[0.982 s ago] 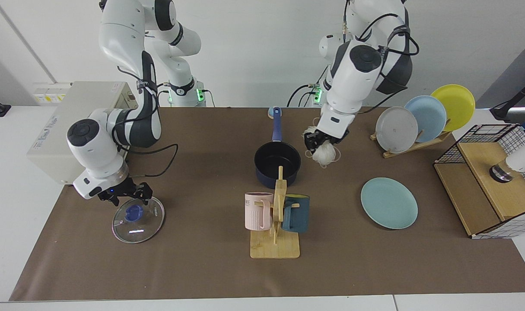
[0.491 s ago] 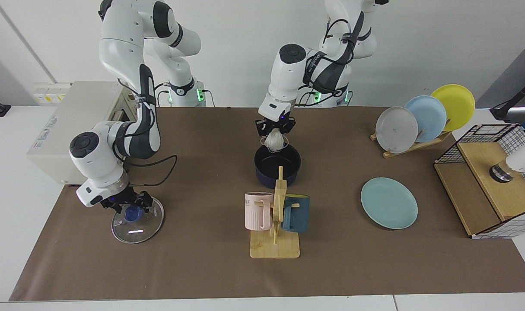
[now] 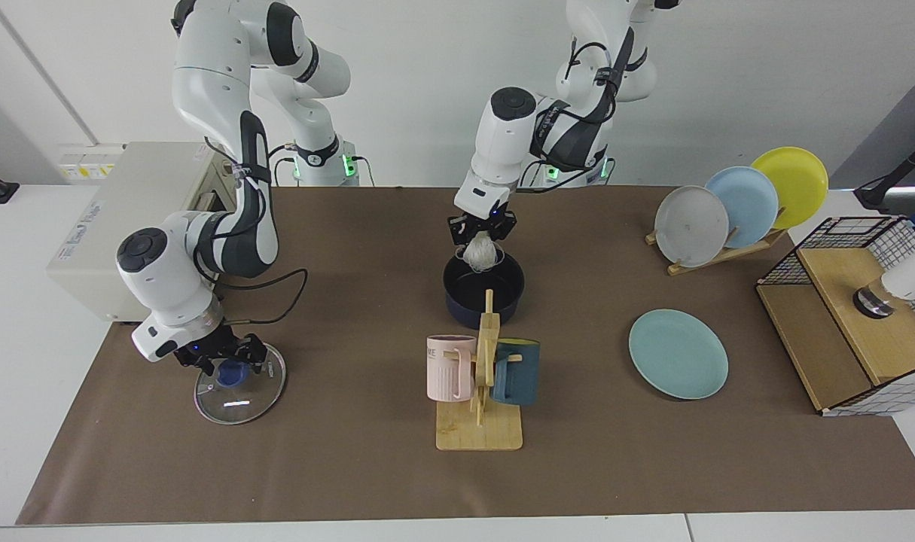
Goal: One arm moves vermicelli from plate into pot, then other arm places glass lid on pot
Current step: 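Lift the vermicelli with the left gripper while the right gripper grasps the lid, then carry the vermicelli over the black pot and open the left gripper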
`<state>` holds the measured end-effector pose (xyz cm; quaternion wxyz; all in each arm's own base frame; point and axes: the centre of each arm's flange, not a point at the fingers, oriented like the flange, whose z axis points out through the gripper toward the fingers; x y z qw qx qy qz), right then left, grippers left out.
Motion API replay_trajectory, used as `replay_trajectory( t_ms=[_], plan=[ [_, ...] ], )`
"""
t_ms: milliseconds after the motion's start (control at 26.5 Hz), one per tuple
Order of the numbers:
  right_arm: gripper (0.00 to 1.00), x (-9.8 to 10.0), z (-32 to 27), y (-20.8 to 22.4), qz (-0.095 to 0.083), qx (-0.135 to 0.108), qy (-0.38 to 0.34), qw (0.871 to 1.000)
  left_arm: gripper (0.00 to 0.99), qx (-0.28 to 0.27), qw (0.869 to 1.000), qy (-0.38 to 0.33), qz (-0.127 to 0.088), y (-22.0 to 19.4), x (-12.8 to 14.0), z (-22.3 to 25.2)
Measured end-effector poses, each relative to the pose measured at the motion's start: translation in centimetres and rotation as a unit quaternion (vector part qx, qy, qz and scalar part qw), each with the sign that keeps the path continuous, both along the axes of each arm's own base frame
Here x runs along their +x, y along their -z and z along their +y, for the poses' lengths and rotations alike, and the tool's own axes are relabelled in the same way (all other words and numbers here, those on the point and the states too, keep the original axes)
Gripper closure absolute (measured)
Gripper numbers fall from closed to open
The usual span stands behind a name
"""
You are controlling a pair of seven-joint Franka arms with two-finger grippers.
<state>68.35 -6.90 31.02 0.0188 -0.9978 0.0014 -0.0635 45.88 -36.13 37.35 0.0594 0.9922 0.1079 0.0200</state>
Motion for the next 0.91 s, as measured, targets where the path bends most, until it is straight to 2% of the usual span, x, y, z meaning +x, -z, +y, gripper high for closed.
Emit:
replay_trajectory(
  t_ms=[113,227,264,378,416,680,756,793,869,907],
  plan=[
    [0.01,0.0,0.0,0.3,0.002,0.000,0.000,1.000,0.590,-0.004,1.000,-0.003,0.004,0.8,0.2,-0.1],
    [0.10,0.0,-0.1,0.6,0.003,-0.001,-0.001,1.000,0.590,-0.005,1.000,-0.004,0.004,1.3,0.4,0.0],
    [0.21,0.0,-0.2,0.5,0.001,-0.001,-0.002,1.000,0.590,-0.005,1.000,-0.004,0.005,1.4,0.5,0.0],
    [0.34,0.2,-0.1,0.1,-0.003,-0.002,-0.007,1.000,0.590,-0.008,1.000,-0.006,0.005,1.8,0.7,0.1],
    [0.43,0.3,0.1,0.0,-0.004,-0.002,-0.008,1.000,0.590,-0.009,1.000,-0.006,0.005,1.9,0.8,0.1],
    [0.47,0.5,0.4,-0.2,-0.007,-0.002,-0.012,1.000,0.590,-0.020,1.000,-0.018,0.005,2.7,1.3,0.2],
    [0.49,0.6,0.6,-0.5,-0.010,-0.002,-0.014,1.000,0.590,-0.022,0.999,-0.022,0.006,3.0,1.5,0.3],
    [0.55,0.7,0.7,-0.7,-0.012,-0.003,-0.015,1.000,0.604,-0.023,0.999,-0.024,0.007,3.1,1.5,0.3],
    [0.56,0.9,0.9,-1.0,-0.015,-0.003,-0.016,1.000,0.604,-0.023,0.999,-0.025,0.008,3.3,1.6,0.3],
    [0.56,1.0,0.9,-1.1,-0.017,-0.003,-0.017,1.000,0.573,-0.023,0.999,-0.026,0.009,3.3,1.6,0.3]
  ],
)
